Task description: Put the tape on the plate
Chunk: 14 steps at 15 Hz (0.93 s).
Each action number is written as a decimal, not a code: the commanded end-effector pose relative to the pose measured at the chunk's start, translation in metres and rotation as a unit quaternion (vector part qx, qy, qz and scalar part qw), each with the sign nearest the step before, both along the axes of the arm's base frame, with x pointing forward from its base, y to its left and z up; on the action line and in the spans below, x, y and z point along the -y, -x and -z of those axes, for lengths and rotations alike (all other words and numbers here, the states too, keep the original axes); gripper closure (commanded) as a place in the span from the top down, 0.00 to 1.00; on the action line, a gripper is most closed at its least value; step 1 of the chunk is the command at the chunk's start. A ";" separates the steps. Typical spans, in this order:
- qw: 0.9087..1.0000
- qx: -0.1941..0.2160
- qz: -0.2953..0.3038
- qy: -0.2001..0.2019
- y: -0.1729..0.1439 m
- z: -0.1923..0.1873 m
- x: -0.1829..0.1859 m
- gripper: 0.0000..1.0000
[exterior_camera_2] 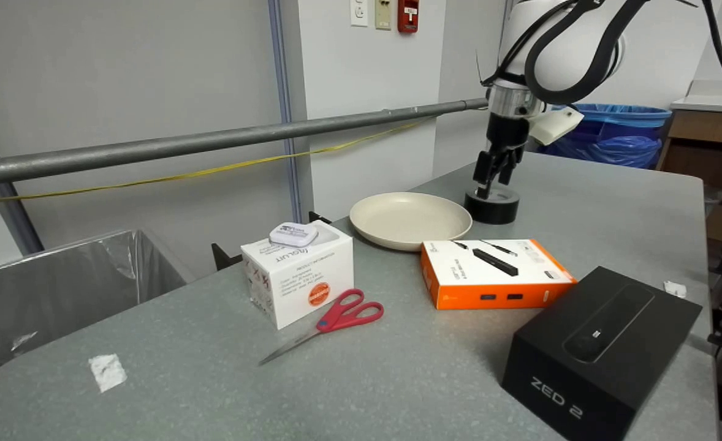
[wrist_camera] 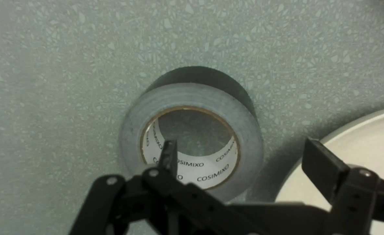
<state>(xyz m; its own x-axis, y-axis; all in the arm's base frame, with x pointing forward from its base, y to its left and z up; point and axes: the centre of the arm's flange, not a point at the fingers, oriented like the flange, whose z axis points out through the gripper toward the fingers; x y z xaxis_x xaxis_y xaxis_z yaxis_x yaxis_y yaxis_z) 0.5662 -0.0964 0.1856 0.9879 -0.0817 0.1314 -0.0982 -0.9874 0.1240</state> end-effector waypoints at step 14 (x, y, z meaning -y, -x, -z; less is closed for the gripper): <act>0.998 0.026 0.050 -0.006 -0.032 -0.027 0.002 0.06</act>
<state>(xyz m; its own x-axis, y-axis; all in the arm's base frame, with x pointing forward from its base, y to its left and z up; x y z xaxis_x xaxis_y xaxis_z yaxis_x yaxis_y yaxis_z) 0.5987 -0.1052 0.1671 0.9761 -0.1596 0.1473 -0.1759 -0.9787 0.1054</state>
